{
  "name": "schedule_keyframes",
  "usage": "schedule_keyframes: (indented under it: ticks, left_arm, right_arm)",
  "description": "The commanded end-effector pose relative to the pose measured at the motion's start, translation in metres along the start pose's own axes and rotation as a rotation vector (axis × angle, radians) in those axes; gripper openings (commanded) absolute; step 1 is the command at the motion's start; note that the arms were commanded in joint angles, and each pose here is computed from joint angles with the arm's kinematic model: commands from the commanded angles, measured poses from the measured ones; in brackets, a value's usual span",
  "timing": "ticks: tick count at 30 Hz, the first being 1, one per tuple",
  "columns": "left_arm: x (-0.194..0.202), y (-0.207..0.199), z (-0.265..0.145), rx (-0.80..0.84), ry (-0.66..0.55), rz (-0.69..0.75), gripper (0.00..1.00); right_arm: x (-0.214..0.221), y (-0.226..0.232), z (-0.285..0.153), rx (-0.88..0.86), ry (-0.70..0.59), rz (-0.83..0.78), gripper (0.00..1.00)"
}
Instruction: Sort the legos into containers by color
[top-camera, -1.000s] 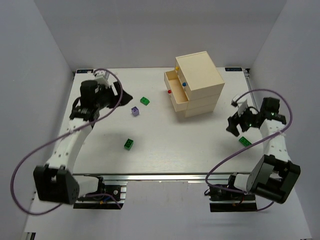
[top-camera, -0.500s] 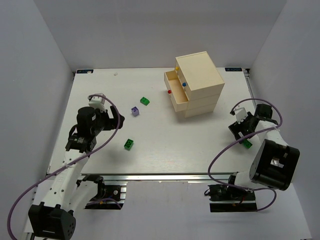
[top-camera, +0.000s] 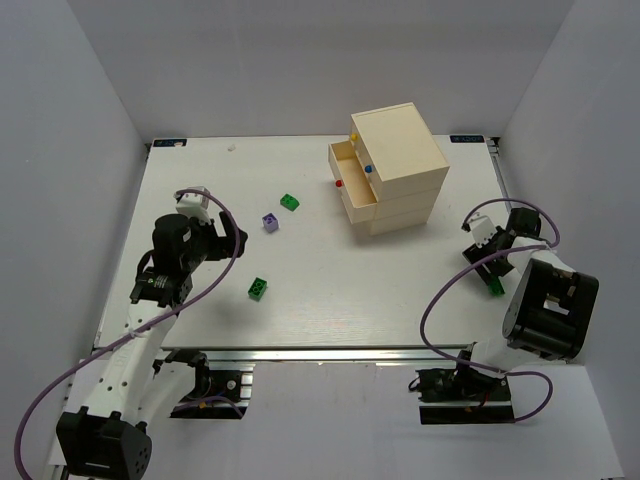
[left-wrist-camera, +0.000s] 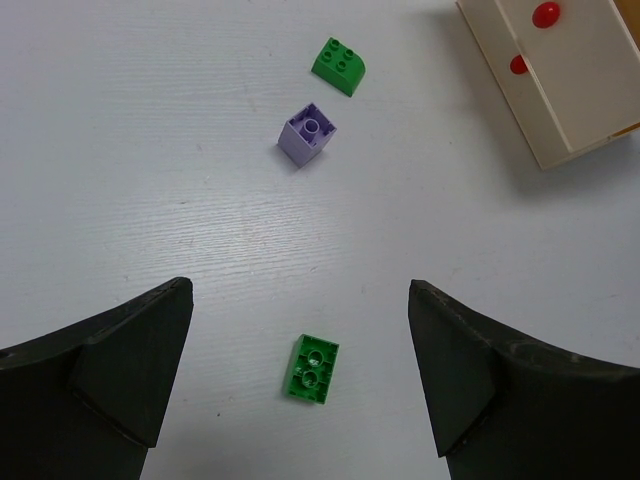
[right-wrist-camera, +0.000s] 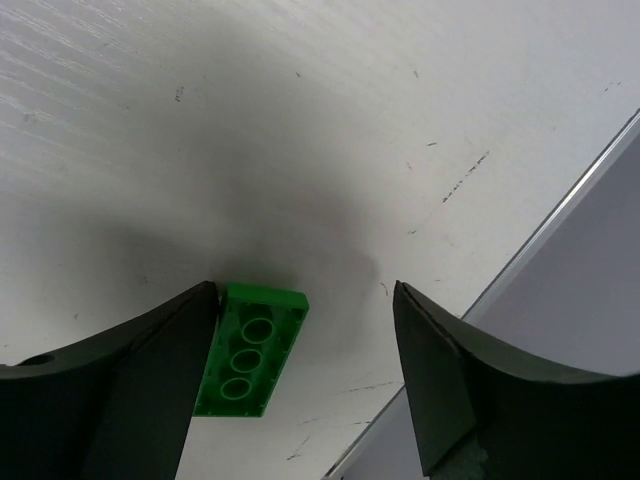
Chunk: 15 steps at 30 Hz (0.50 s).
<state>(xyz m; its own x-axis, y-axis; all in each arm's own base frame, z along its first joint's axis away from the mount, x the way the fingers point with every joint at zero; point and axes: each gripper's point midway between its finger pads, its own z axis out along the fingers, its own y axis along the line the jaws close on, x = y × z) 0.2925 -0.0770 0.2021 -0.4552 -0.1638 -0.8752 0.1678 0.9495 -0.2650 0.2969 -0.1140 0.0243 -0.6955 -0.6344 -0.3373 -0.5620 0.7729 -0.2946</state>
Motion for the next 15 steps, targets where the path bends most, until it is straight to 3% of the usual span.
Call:
schedule_keyframes:
  ticks: [1,6,8,11,15]
  left_arm:
    - [-0.004,0.001,0.000,-0.005,-0.013,0.013,0.98]
    - [0.000,0.001,0.002,-0.007,0.002,0.009,0.98]
    - [0.002,0.002,0.003,-0.007,0.010,0.008,0.98]
    - [0.003,0.002,0.004,-0.009,0.017,0.007,0.98]
    - [0.005,0.003,0.006,-0.010,0.023,0.005,0.98]
  right_arm:
    - [0.022,0.017,0.012,-0.055,0.070,-0.018,0.72]
    - [0.022,0.042,0.013,-0.203,0.066,0.007,0.59]
    - [0.025,0.053,0.010,-0.266,0.078,0.033,0.58]
    - [0.021,0.051,0.008,-0.240,0.062,0.081,0.63]
    - [0.016,0.040,0.005,-0.124,0.019,0.181,0.84]
